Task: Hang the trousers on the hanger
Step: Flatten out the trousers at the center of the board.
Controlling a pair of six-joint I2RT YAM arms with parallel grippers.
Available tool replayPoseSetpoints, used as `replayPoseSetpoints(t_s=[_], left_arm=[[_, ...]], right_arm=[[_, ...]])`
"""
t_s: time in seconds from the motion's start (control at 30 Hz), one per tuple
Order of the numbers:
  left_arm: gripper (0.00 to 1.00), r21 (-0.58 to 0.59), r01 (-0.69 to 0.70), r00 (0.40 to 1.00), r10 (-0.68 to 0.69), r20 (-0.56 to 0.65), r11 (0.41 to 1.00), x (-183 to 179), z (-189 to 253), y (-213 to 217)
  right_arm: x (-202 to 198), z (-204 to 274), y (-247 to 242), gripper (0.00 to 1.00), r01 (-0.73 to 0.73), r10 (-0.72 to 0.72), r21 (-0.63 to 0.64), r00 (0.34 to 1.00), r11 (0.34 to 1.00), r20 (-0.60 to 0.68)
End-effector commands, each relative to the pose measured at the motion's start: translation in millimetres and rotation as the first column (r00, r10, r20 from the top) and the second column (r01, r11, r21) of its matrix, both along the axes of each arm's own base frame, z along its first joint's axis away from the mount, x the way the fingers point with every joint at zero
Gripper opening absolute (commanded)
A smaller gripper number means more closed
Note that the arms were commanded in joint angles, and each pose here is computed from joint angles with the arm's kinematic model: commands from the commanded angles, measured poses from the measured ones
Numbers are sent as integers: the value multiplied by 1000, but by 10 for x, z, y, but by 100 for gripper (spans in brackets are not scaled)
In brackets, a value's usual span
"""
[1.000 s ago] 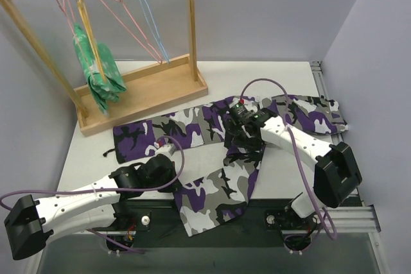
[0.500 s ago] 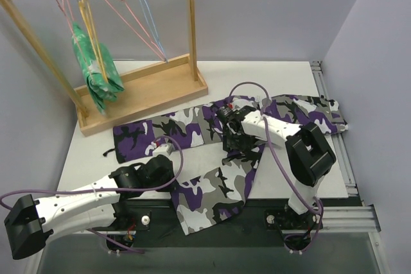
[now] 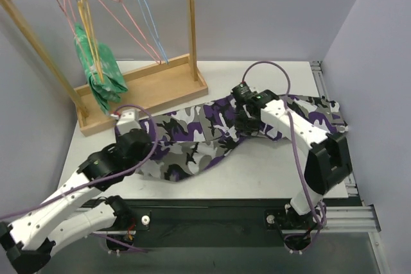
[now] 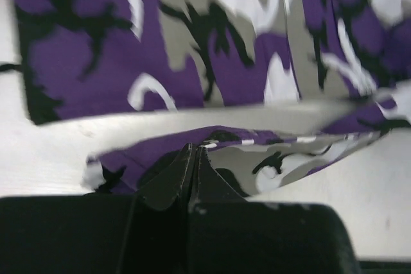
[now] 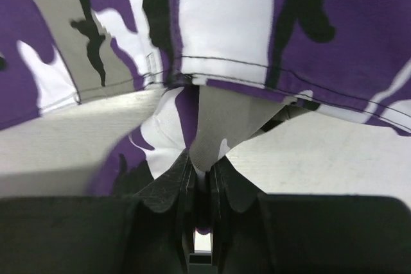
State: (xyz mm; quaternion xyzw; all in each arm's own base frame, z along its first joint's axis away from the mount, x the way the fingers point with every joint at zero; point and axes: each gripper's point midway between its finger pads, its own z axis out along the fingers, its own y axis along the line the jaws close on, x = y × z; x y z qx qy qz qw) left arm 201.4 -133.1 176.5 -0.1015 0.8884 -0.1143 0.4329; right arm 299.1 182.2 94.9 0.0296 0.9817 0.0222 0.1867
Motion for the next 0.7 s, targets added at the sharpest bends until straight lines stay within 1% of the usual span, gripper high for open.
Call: replayPoseSetpoints(t_s=[0.0, 0.07, 0.1, 0.13, 0.17, 0.2, 0.23, 0.27, 0.33, 0.37, 0.4, 0.47, 0.5, 0.53, 0.57, 0.6, 0.63, 0.67], left_arm=[[0, 147, -267, 951, 237, 197, 952, 54, 603, 930], [0, 115, -308, 933, 276, 232, 944, -41, 688, 1089], [0, 110, -292, 939, 263, 221, 950, -92, 654, 1099], [0, 81, -283, 941, 260, 218, 956, -158, 604, 1116], [22, 61, -276, 945, 259, 200, 959, -204, 543, 1110], [30, 68, -272, 953, 259, 160, 960, -298, 437, 1146], [37, -17, -321, 938, 320, 135, 947, -370, 393, 1168], [49, -33, -331, 936, 332, 115, 943, -426, 351, 1189], [57, -72, -338, 933, 344, 102, 938, -493, 333, 1210], [62, -77, -350, 930, 357, 94, 933, -505, 321, 1223], [64, -71, -355, 929, 360, 83, 932, -514, 295, 1223], [66, -33, -322, 945, 324, 50, 946, -473, 201, 1121], [68, -44, -307, 950, 309, 40, 951, -423, 181, 1030], [70, -15, -291, 957, 291, 7, 957, -378, 95, 945], [71, -19, -255, 967, 255, -30, 967, -364, 14, 824], [74, -25, -247, 968, 246, -37, 969, -302, -44, 741], [76, -4, -256, 965, 255, -62, 967, -267, -134, 706], [77, -16, -260, 964, 259, -59, 965, -215, -147, 663]], right_arm=[[10, 575, -291, 0, 56, -59, 29, 990, 998, 126], [-62, 650, -378, 0, 69, -73, 33, 985, 997, 155], [-162, 533, -431, 0, 72, -73, 15, 989, 997, 128], [-221, 513, -463, 0, 74, -76, 18, 989, 997, 125], [-283, 458, -478, 0, 77, -78, 16, 991, 997, 112], [-361, 357, -509, 0, 77, -77, 4, 993, 997, 87], [-485, 196, -572, 0, 79, -78, -17, 996, 997, 49], [-564, 93, -608, 0, 86, -85, -30, 996, 996, 23], [-747, -121, -677, 0, 89, -90, -52, 996, 995, -27], [-795, -179, -694, 0, 92, -94, -55, 995, 994, -36], [-845, -231, -686, 0, 98, -100, -49, 994, 994, -49], [-924, -360, -704, 0, 105, -108, -46, 992, 993, -71], [-939, -387, -697, 0, 108, -111, -42, 991, 993, -76], [-940, -413, -679, 0, 105, -108, -40, 991, 994, -81], [-939, -422, -671, 0, 100, -104, -42, 991, 994, -84], [-932, -423, -652, 0, 98, -101, -39, 991, 994, -86], [-933, -434, -635, 0, 92, -95, -42, 991, 995, -89], [-925, -435, -625, 0, 92, -95, -42, 991, 995, -89]])
